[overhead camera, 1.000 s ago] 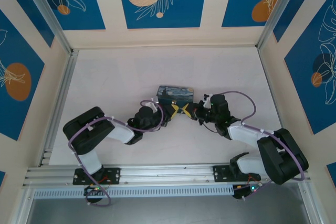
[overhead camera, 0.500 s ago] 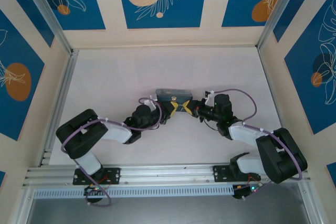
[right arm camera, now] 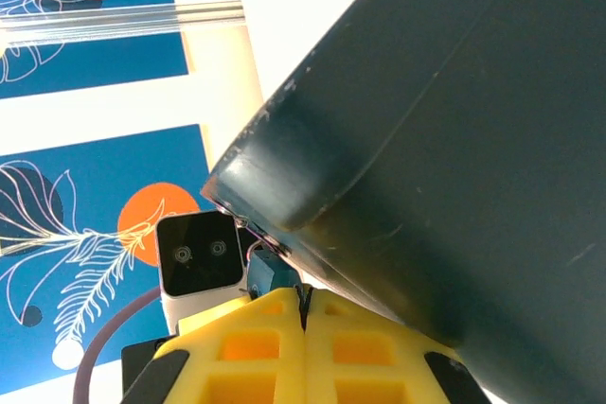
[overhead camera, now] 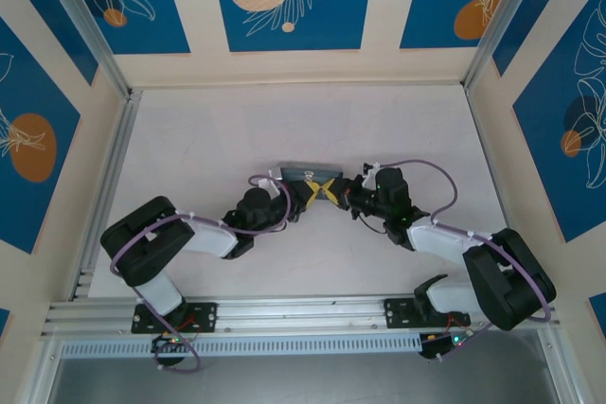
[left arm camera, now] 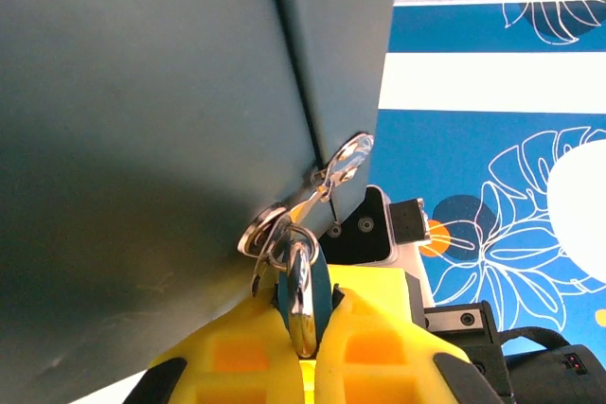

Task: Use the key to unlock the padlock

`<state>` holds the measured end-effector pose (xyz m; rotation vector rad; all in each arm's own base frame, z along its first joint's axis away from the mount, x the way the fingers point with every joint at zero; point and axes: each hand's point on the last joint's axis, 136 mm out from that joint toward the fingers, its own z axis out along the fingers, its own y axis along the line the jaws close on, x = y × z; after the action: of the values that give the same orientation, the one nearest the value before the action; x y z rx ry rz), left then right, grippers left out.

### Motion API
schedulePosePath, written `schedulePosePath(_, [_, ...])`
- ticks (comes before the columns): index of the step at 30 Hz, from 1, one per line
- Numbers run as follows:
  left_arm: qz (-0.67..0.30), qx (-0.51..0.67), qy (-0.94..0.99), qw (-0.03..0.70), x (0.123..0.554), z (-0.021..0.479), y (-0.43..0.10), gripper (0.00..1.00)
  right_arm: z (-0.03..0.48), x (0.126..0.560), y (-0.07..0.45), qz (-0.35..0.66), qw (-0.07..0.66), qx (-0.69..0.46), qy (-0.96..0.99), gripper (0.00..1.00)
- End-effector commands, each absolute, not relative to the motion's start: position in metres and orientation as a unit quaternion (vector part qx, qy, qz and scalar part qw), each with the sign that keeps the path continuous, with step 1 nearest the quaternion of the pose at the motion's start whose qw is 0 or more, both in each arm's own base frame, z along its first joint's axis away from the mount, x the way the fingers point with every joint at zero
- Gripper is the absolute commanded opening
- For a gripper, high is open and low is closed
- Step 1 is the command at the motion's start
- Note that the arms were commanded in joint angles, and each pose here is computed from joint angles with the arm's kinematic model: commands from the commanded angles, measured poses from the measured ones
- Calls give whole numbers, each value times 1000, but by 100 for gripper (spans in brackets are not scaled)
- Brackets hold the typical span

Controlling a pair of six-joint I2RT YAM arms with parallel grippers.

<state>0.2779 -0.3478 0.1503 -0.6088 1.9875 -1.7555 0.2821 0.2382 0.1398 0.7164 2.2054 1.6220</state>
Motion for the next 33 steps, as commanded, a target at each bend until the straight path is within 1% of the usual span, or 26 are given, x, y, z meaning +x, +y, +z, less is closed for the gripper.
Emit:
schedulePosePath(1, [-667,-170,699,196,265,174,-365,0,159,280,250,587,154,222,763,0])
schedulePosePath(6, [-659,-168,707,193,264,168,-365,0,152,286,246,572,162,231,770,0])
schedulePosePath(13, [-646,-162,726,173,260,144,-373,0,157,307,270,597,149,224,756,0])
schedulePosePath(19, [-617,-179,744,184,262,113,-363,0,147,311,257,592,142,245,754,1])
schedulePosePath(21, [-609,-189,746,191,265,105,-359,0,146,313,249,588,146,252,754,10])
schedulePosePath(23, [-599,-205,749,196,268,95,-354,0,146,315,241,583,152,257,755,23])
schedulePosePath(26, [-587,-224,749,208,275,84,-349,0,147,317,231,579,161,258,756,37])
schedulePosePath(29, [-582,-236,747,216,280,77,-347,0,148,315,223,574,167,258,759,50])
schedulePosePath(33, [-578,-242,748,219,286,72,-348,0,146,303,214,561,162,248,773,63])
